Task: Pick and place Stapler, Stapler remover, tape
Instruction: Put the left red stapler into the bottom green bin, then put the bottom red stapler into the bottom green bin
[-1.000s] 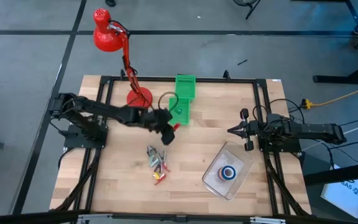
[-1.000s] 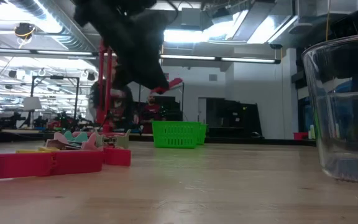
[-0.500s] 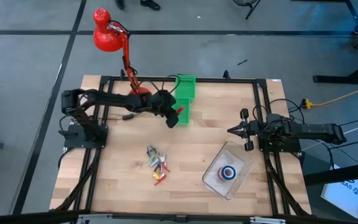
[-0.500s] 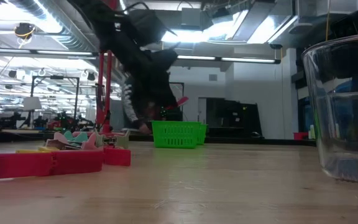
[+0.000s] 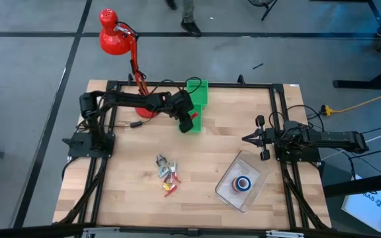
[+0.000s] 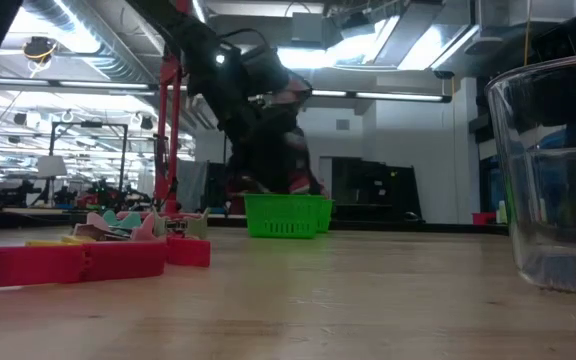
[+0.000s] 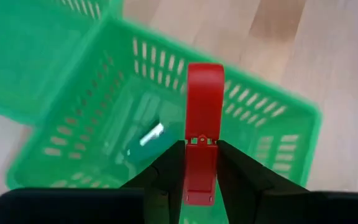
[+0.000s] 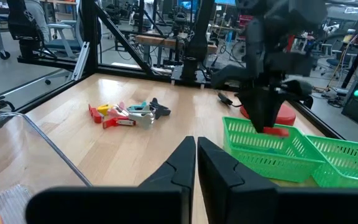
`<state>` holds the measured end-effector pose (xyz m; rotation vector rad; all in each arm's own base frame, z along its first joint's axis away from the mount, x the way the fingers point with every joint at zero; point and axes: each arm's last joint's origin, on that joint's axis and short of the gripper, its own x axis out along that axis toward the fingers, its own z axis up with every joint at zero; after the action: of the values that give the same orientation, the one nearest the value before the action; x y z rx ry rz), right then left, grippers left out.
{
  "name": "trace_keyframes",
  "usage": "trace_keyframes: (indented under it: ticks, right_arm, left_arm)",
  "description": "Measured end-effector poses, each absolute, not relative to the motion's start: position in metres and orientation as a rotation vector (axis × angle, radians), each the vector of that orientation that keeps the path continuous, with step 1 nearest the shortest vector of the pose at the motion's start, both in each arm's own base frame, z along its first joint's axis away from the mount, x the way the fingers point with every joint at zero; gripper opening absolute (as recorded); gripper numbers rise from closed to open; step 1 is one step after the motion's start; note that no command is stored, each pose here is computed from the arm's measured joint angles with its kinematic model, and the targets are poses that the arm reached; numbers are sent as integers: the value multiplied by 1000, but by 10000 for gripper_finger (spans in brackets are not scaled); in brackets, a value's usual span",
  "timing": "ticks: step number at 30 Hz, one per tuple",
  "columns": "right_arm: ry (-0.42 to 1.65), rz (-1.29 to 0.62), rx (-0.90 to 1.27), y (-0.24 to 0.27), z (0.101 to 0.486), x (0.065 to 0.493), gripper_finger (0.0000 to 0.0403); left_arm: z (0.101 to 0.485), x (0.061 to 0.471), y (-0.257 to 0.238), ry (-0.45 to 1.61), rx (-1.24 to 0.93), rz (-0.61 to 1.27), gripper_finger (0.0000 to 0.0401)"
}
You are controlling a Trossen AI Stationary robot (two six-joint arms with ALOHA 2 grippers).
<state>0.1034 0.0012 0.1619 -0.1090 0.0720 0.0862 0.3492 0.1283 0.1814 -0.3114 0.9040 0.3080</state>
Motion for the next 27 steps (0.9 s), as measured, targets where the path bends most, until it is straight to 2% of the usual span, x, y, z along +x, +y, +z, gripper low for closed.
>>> trace_keyframes:
  ticks: [12, 27]
  right_arm:
    - [72, 86, -109, 1, 162, 103, 21]
    - [72, 86, -109, 1, 162, 103, 21]
  left_arm:
    - [167, 352, 128, 943, -341, 327, 115]
    - [208, 360, 114, 825, -325, 299, 106]
